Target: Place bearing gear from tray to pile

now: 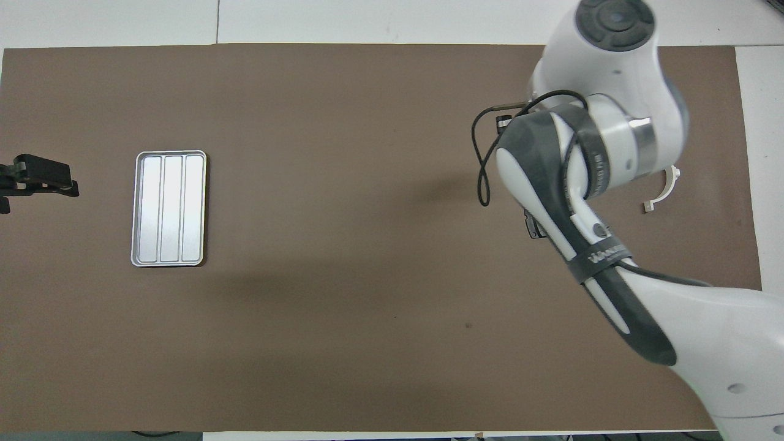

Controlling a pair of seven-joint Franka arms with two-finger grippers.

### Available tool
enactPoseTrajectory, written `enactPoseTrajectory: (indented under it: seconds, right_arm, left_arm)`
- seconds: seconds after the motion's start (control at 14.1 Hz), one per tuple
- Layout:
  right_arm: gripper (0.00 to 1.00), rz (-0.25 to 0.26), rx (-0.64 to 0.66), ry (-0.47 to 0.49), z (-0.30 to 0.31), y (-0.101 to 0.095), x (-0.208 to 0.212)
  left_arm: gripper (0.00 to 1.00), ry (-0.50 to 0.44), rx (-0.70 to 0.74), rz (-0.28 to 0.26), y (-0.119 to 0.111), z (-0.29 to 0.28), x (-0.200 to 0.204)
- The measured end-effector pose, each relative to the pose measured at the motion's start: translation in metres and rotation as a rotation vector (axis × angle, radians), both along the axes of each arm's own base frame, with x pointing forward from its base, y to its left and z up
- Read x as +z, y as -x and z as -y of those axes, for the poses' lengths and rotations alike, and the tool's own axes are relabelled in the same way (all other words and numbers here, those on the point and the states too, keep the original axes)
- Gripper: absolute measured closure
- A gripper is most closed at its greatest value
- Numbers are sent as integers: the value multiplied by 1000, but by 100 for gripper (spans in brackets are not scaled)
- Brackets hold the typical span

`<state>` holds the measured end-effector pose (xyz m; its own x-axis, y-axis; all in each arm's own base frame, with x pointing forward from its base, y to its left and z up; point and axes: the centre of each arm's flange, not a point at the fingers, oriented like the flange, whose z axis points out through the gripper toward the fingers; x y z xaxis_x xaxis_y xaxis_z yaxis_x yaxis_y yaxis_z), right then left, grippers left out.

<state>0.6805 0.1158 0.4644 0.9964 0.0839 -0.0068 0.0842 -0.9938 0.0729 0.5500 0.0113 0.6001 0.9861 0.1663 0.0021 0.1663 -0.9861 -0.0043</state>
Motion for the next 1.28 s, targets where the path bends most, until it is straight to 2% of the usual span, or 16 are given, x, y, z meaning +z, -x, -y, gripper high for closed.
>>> enactPoseTrajectory:
  seconds: [0.21,0.43,0.71,0.85,1.28]
  right_arm:
    - [77,1,87,-5,77,-12,-20]
    - [77,49,116,-9,122,-17,-72]
    - [77,82,125,-15,133,-22,-145]
    - [77,85,129,-19,132,-24,-167]
    - [77,116,137,-22,128,-25,-177]
  left_arm:
    - [0,0,0,0,0,0,0]
    - [0,0,0,0,0,0,0]
    - [0,0,0,0,0,0,0]
    - [0,0,0,0,0,0,0]
    - [0,0,0,0,0,0,0]
